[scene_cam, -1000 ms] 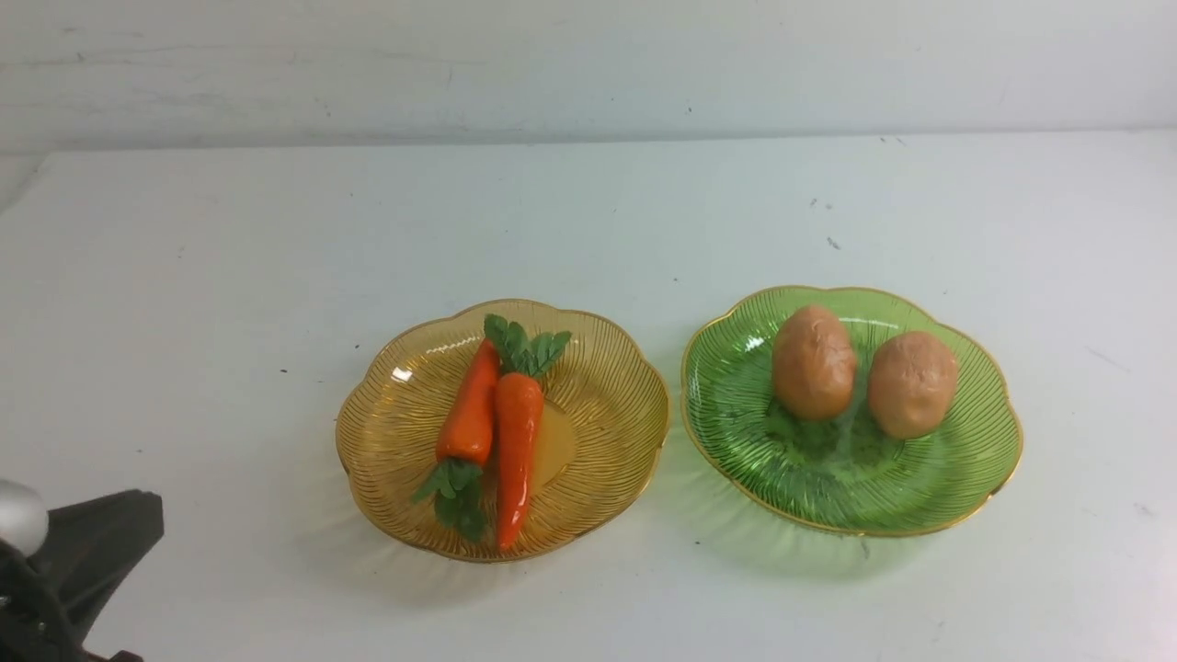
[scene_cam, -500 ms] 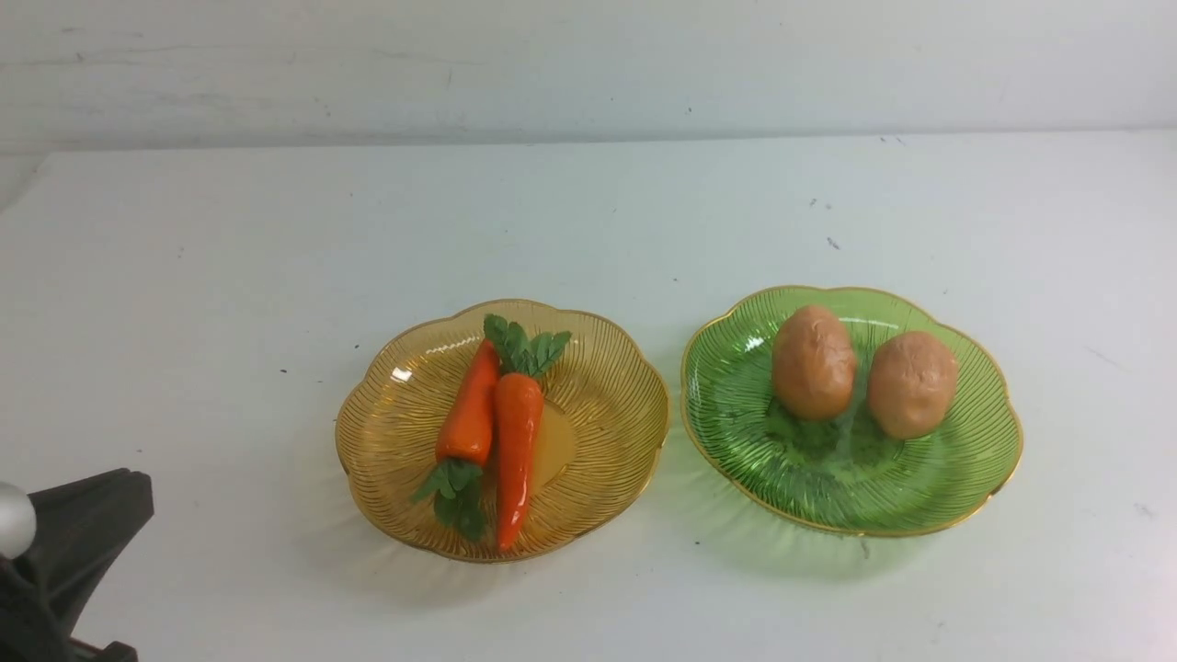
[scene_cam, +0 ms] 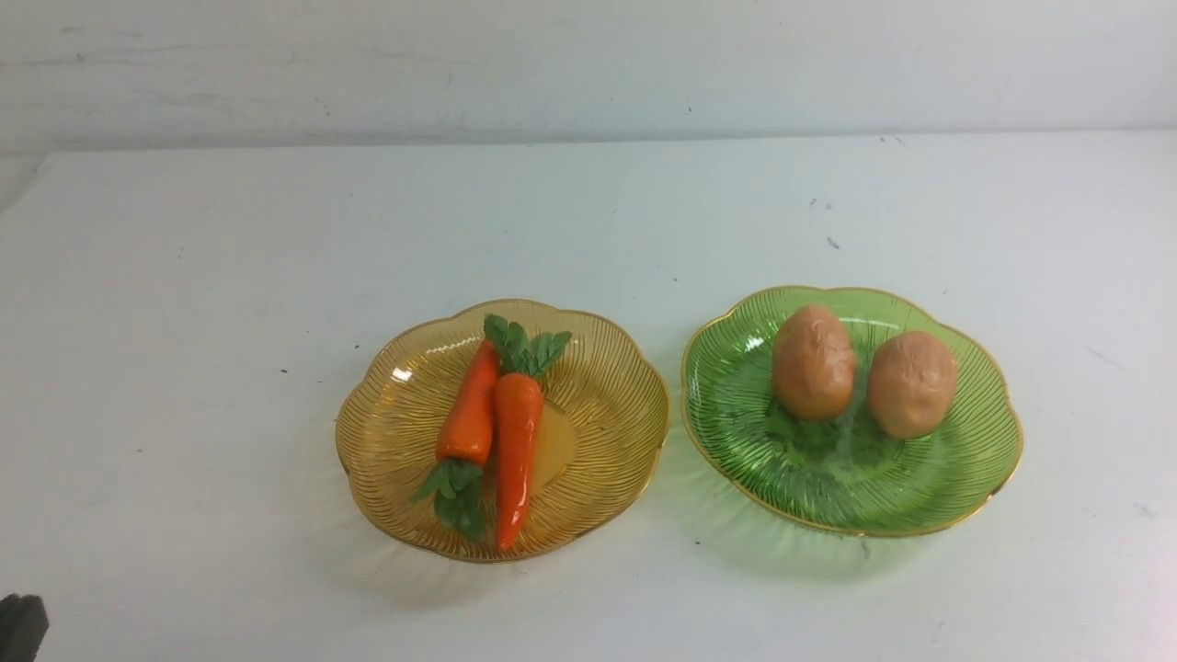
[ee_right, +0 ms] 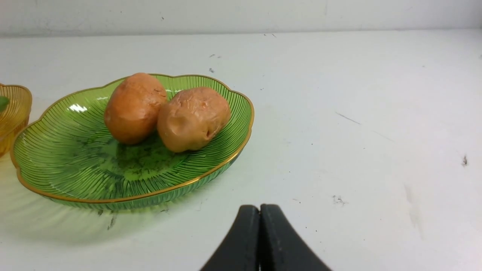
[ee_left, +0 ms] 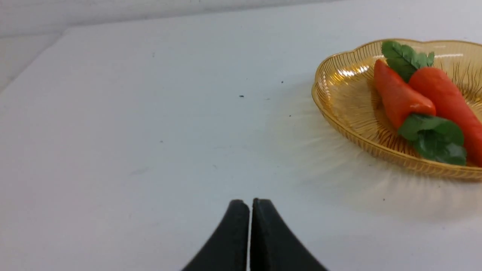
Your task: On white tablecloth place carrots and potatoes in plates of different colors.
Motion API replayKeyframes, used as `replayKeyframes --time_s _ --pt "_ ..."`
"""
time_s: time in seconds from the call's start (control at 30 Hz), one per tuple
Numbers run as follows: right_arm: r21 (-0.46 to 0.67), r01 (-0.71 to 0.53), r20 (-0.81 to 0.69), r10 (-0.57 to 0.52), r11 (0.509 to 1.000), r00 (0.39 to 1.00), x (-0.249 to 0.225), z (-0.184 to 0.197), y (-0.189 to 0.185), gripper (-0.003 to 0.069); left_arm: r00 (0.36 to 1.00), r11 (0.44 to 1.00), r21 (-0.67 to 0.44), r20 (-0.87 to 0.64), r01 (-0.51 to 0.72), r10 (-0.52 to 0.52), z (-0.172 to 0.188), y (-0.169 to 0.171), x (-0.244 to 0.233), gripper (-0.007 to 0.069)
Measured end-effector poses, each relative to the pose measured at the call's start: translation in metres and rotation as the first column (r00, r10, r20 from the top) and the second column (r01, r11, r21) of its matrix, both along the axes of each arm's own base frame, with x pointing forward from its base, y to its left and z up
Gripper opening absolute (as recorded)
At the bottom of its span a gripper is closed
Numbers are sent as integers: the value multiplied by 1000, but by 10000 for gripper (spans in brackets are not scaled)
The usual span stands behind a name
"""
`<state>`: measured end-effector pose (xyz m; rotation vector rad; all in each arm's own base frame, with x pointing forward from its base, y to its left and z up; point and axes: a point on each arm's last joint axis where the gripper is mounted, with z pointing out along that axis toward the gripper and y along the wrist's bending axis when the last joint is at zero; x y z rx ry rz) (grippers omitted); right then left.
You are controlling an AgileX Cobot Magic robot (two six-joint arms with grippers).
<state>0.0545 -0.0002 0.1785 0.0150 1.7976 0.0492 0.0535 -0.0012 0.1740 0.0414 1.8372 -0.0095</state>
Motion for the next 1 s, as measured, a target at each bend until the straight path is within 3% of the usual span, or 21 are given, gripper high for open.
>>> replayKeyframes --time_s 1.0 --pt "-1 0 0 0 1000 1000 0 0 0 -15 999 1000 2 -44 -2 2 -4 0 -1 -4"
